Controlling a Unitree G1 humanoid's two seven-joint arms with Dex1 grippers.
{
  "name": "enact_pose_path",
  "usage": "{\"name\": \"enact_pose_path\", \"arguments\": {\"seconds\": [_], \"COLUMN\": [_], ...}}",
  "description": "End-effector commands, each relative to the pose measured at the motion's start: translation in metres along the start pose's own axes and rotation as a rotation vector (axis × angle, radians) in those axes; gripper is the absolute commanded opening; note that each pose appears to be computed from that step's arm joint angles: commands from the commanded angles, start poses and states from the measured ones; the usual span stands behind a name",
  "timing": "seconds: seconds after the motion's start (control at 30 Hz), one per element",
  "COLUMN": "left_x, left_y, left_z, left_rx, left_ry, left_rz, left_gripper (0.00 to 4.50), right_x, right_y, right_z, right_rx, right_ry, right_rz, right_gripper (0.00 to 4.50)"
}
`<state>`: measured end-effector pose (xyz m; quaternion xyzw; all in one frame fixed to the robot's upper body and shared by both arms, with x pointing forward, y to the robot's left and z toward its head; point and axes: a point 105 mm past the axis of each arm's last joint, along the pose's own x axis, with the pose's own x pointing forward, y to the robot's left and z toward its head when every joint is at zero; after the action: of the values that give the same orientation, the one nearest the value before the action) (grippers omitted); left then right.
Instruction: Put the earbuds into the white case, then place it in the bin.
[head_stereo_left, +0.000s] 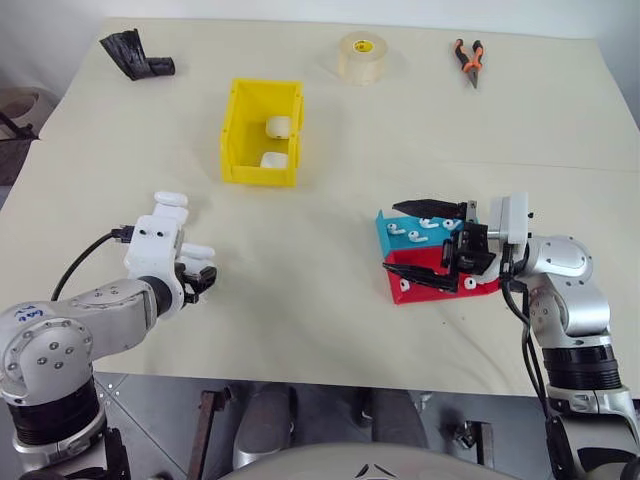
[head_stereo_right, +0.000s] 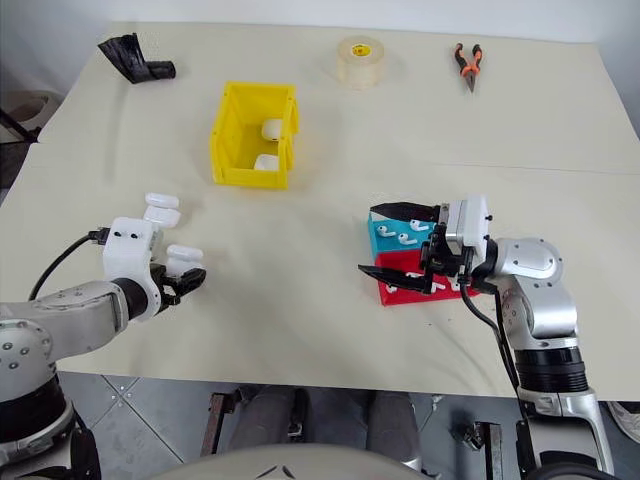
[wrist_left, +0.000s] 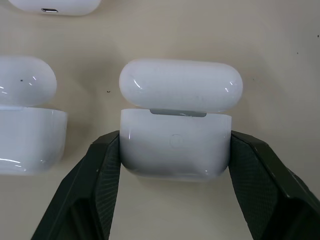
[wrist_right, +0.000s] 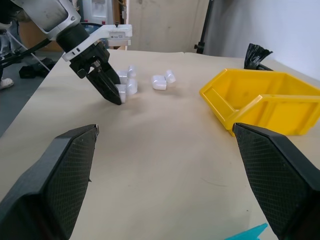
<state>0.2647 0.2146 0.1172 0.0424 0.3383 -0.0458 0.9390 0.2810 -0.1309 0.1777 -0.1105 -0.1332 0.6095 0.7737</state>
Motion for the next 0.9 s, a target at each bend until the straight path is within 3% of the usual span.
{"name": "enact_pose_path", "arguments": {"seconds": [0.03,0.2,0.3,0.47,0.53,0.63,0.9], "left_x": [-0.002,-0.011,-0.034,-0.065,-0.062,-0.066,-0.06], "left_y": [-0.001,-0.003,-0.003,-0.021,-0.04,-0.063,-0.123], "left_z": [0.002,0.018,0.04,0.052,0.04,0.045,0.054], "left_rx": [0.016,-0.045,-0.11,0.112,0.207,0.335,0.321], "left_ry": [0.007,-0.101,-0.384,-0.778,-0.772,-0.981,-1.142], "left_rz": [-0.02,-0.087,-0.268,-0.617,-0.758,-0.892,-1.186], "left_gripper": [2.81,2.81,2.81,2.81,2.81,2.81,2.81], "right_x": [0.001,0.002,0.0,-0.007,-0.012,-0.022,-0.08], "right_y": [0.003,0.002,-0.001,-0.01,-0.014,-0.021,-0.015], "right_z": [0.011,0.01,0.008,0.009,0.011,0.016,0.026], "right_rx": [-0.034,-0.032,-0.032,-0.046,-0.061,-0.097,-0.146], "right_ry": [-0.043,-0.044,-0.032,-0.002,0.016,0.044,0.203], "right_rz": [0.0,-0.006,-0.016,-0.046,-0.058,-0.09,-0.253], "right_gripper": [4.5,4.5,4.5,4.5,4.5,4.5,4.5]}}
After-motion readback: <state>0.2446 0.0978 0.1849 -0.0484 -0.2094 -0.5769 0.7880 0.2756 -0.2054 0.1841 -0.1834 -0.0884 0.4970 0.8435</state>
